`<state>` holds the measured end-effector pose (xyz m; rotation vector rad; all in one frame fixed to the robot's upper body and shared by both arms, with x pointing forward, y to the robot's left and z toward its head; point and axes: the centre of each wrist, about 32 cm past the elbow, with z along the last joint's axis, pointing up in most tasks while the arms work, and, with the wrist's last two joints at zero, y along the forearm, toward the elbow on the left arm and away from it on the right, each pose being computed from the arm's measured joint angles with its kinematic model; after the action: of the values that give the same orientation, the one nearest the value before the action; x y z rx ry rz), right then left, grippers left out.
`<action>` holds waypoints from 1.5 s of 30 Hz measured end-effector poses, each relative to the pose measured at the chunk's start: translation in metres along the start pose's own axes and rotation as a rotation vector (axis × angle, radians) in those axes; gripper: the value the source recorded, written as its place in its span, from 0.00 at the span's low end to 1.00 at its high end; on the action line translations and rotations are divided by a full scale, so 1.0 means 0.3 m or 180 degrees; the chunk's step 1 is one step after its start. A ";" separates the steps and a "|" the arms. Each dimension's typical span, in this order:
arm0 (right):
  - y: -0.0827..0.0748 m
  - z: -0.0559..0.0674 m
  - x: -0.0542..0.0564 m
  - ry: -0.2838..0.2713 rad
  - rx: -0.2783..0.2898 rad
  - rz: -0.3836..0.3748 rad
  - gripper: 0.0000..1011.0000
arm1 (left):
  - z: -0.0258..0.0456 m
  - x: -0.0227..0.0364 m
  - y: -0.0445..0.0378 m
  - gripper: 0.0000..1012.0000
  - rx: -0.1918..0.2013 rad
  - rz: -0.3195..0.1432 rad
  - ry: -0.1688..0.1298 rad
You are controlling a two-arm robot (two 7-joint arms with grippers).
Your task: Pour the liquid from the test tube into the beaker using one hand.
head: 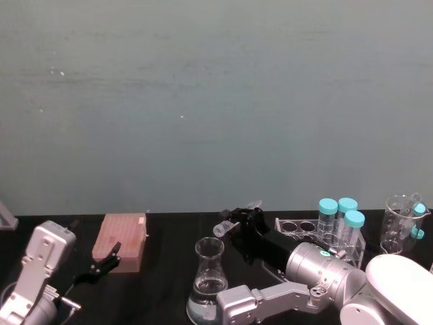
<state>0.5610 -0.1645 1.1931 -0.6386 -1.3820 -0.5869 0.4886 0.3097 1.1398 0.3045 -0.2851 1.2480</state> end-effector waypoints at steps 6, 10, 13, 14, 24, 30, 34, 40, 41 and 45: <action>0.000 -0.002 -0.002 -0.0100 0.0001 0.0030 0.21 | 0.000 0.000 0.000 0.99 0.0000 0.0000 0.0000; 0.000 -0.003 -0.004 -0.0150 0.0006 0.0043 0.21 | 0.000 0.000 0.000 0.99 0.0000 0.0000 0.0000; 0.002 -0.003 -0.004 -0.0188 0.0013 0.0044 0.21 | 0.000 0.000 0.000 0.99 0.0000 0.0000 0.0000; 0.002 -0.003 -0.004 -0.0198 0.0015 0.0045 0.21 | 0.000 0.000 0.000 0.99 0.0000 0.0000 0.0000; 0.005 -0.007 -0.006 -0.0325 0.0037 0.0018 0.21 | 0.000 0.000 0.000 0.99 0.0000 0.0000 0.0000; 0.005 -0.010 -0.006 -0.0386 0.0049 0.0001 0.21 | 0.000 0.000 0.000 0.99 0.0000 0.0000 0.0000; 0.006 -0.011 -0.006 -0.0410 0.0054 -0.0009 0.21 | 0.000 0.000 0.000 0.99 0.0000 0.0000 0.0000; 0.009 -0.014 -0.005 -0.0441 0.0053 -0.0022 0.21 | 0.000 0.000 0.000 0.99 0.0000 0.0000 0.0000; 0.009 -0.014 -0.005 -0.0449 0.0053 -0.0023 0.21 | 0.000 0.000 0.000 0.99 0.0000 0.0000 0.0000; 0.011 -0.016 -0.003 -0.0467 0.0055 -0.0029 0.21 | 0.000 0.000 0.000 0.99 0.0000 0.0000 0.0000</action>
<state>0.5665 -0.1656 1.1917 -0.6724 -1.5262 -0.5434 0.4886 0.3096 1.1398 0.3045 -0.2850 1.2479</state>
